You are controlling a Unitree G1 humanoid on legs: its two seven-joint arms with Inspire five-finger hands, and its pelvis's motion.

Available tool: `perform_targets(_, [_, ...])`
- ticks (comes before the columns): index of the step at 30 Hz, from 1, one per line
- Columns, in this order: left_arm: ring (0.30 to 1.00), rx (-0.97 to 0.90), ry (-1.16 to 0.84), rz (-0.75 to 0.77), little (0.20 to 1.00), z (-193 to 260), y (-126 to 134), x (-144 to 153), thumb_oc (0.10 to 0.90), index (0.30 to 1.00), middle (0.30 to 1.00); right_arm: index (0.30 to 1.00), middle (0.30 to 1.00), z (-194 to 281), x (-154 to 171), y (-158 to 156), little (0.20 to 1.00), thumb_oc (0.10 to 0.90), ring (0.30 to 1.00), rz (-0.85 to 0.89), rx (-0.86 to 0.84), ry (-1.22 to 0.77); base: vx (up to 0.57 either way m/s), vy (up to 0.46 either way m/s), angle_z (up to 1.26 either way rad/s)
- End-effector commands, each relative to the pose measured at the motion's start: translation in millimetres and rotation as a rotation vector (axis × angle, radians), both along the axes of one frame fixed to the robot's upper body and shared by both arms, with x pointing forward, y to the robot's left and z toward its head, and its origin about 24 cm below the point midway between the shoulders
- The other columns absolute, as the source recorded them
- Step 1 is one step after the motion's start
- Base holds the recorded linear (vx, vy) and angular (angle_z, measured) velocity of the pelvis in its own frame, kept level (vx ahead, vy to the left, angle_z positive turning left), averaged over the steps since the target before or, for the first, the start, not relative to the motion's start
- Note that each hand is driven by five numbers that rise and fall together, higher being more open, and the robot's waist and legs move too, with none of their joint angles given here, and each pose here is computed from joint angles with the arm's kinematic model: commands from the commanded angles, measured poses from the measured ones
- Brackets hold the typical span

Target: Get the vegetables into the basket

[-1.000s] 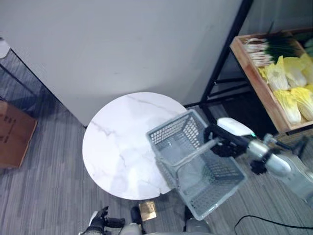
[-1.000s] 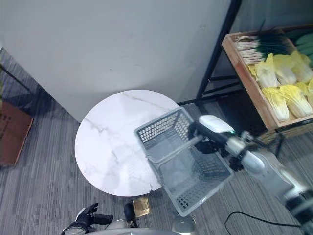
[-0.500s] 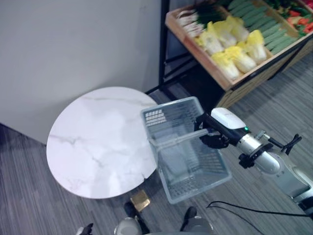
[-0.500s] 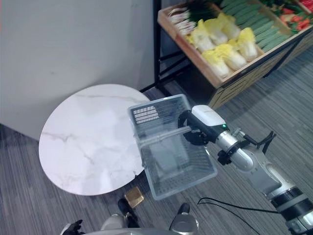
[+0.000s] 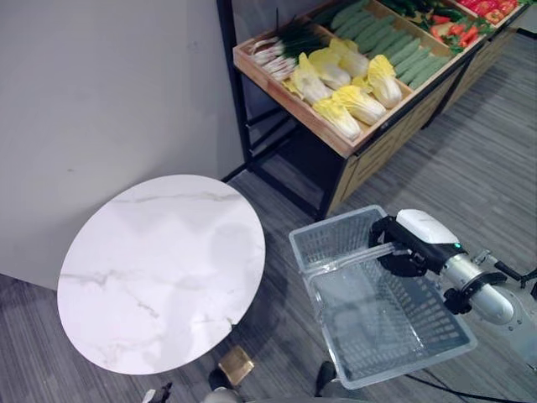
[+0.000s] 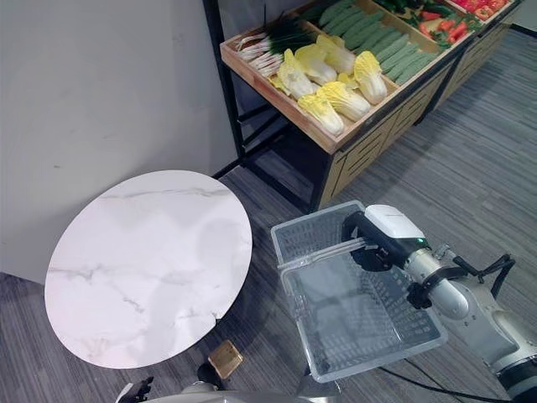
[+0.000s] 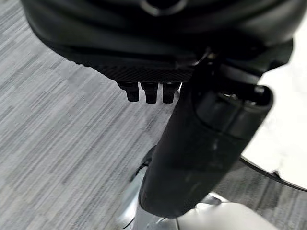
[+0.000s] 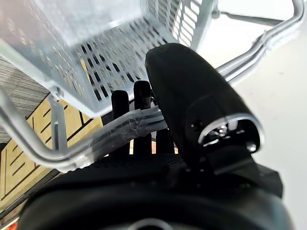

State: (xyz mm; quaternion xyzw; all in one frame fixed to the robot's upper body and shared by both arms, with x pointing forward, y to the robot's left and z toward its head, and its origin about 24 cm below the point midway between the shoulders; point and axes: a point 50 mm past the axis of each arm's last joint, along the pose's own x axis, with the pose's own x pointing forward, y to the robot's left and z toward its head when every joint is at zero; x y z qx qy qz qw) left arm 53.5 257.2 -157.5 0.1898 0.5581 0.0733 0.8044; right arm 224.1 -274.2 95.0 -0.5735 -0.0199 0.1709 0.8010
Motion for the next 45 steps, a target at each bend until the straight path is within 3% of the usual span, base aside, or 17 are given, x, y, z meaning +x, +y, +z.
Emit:
perform_targets(1, [1.000, 0.014, -0.210, -0.050, 1.000, 15.7, 1.5, 56.3, 0.900, 1.000, 1.000, 0.300, 0.300, 88.6, 13.9, 26.7, 0.300, 0.400, 0.300, 0.150, 0.157, -0.443, -0.12, -0.112, -0.22])
perform_targets(10, [1.000, -0.059, -0.263, -0.036, 1.000, 17.7, -6.1, 62.1, 0.900, 1.000, 1.000, 0.300, 0.300, 83.8, 33.3, 31.1, 0.300, 0.400, 0.300, 0.132, 0.200, -0.434, 0.03, 0.159, -1.05])
perform_targets(28, [1.000, 0.052, -0.273, -0.099, 1.000, 31.9, 25.3, 70.9, 0.900, 1.000, 1.000, 0.300, 0.300, 64.2, 30.9, 15.7, 0.300, 0.400, 0.300, 0.003, 0.155, -0.435, -0.06, 0.115, -0.49])
perform_targets(34, [1.000, 0.029, -0.239, -0.100, 1.000, 25.9, 19.2, 60.8, 0.900, 1.000, 1.000, 0.300, 0.300, 47.7, 22.4, -2.7, 0.300, 0.400, 0.300, -0.086, 0.145, -0.380, 0.02, -0.243, -0.71])
perform_targets(36, [1.000, 0.003, -0.239, -0.114, 1.000, 23.5, 10.8, 61.2, 0.900, 1.000, 1.000, 0.300, 0.300, 19.1, 12.0, -34.4, 0.300, 0.400, 0.300, -0.252, 0.124, -0.287, 0.06, -0.361, -0.08])
perform_targets(45, [1.000, -0.008, -0.290, -0.143, 1.000, 26.8, 1.8, 73.4, 0.900, 1.000, 1.000, 0.300, 0.300, -7.2, -3.7, -62.8, 0.300, 0.400, 0.300, -0.413, 0.081, -0.230, 0.02, -0.201, -0.01])
